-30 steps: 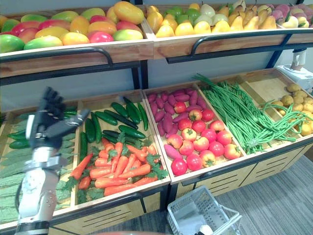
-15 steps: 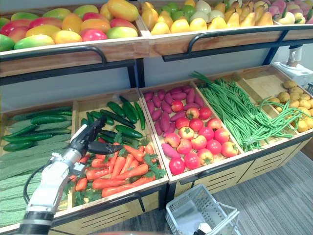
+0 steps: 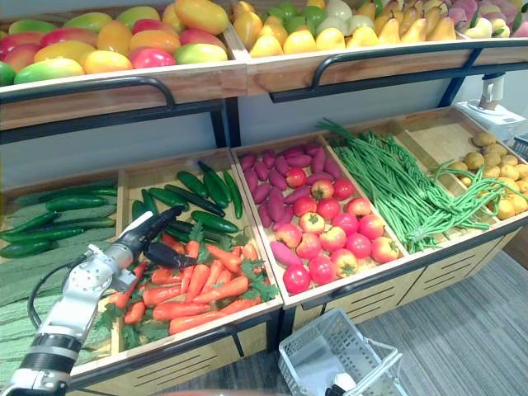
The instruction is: Pick vegetable in the basket
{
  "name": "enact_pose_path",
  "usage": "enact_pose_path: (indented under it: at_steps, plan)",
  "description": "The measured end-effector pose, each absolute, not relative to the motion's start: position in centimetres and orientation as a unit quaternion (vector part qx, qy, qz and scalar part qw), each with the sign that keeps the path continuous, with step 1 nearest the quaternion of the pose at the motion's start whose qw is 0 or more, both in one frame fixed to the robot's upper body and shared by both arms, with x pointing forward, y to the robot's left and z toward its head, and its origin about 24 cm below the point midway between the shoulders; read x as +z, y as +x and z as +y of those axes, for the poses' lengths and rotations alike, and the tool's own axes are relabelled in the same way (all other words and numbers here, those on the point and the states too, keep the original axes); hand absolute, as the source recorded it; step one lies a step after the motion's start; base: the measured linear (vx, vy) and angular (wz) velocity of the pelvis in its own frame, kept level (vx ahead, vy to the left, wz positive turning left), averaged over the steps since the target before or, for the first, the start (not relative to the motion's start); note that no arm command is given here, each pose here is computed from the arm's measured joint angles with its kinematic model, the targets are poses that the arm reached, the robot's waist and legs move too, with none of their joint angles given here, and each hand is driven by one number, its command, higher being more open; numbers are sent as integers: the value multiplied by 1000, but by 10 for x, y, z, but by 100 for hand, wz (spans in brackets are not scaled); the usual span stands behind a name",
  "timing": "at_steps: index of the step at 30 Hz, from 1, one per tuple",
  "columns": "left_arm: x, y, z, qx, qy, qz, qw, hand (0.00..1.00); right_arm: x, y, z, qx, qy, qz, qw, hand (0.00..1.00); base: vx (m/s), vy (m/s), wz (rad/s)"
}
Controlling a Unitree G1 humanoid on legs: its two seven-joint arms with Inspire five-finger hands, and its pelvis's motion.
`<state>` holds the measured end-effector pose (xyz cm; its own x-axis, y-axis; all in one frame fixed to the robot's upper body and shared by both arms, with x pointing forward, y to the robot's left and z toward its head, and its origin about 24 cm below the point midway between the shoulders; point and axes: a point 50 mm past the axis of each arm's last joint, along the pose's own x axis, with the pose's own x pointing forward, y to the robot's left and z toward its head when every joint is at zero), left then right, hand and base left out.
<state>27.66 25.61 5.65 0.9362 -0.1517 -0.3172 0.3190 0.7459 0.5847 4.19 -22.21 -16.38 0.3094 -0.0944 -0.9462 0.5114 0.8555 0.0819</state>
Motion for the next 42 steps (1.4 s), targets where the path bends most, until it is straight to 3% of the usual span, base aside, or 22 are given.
enact_pose_path:
  at_steps: [2,7,17,31,42]
  plan:
    - [54,279,251,-165,375,138,902,100,-164,42,-222,-192,188,555,787,0,-58,-39,-10]
    - [50,281,250,-186,413,157,877,100,-163,44,-223,-190,191,555,787,0,-61,-45,-5]
    - [69,288,257,-217,542,113,804,100,-163,42,-224,-203,203,553,782,0,-64,-45,-1]
    - [71,284,259,-239,560,112,785,100,-163,42,-224,-206,205,554,780,0,-50,-35,1]
    - [51,258,270,-248,541,155,789,100,-162,37,-226,-209,204,555,779,0,0,0,0]
